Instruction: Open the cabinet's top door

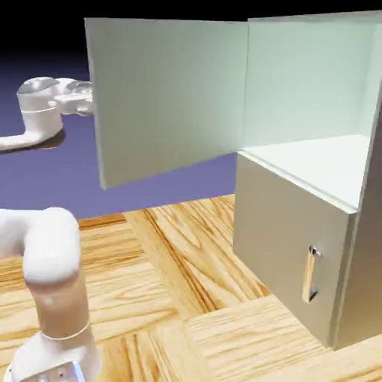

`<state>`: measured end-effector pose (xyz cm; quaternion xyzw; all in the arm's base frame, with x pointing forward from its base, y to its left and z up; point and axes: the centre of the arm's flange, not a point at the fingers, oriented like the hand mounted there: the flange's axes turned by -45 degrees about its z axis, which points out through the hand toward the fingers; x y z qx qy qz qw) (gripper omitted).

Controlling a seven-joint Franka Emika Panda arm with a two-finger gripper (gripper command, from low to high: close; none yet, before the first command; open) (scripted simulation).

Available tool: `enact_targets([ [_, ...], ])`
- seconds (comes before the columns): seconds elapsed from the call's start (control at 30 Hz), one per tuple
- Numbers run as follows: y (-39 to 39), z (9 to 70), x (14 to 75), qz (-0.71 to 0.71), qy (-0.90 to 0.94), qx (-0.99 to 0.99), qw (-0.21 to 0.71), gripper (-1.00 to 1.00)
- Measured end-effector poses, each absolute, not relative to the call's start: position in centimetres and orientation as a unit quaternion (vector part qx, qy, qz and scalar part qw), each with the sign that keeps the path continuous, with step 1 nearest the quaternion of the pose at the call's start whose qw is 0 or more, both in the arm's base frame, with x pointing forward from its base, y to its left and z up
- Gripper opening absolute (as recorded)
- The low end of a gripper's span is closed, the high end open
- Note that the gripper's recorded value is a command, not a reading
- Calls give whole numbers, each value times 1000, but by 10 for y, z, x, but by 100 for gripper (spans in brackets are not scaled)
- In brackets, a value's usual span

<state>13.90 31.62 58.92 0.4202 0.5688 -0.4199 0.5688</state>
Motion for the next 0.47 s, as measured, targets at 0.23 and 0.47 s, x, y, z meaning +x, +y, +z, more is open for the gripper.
enact_targets([
  [0.23, 377, 589, 145, -457, 540, 457, 539, -100],
  [0.47, 430, 589, 156, -488, 512, 488, 512, -100],
])
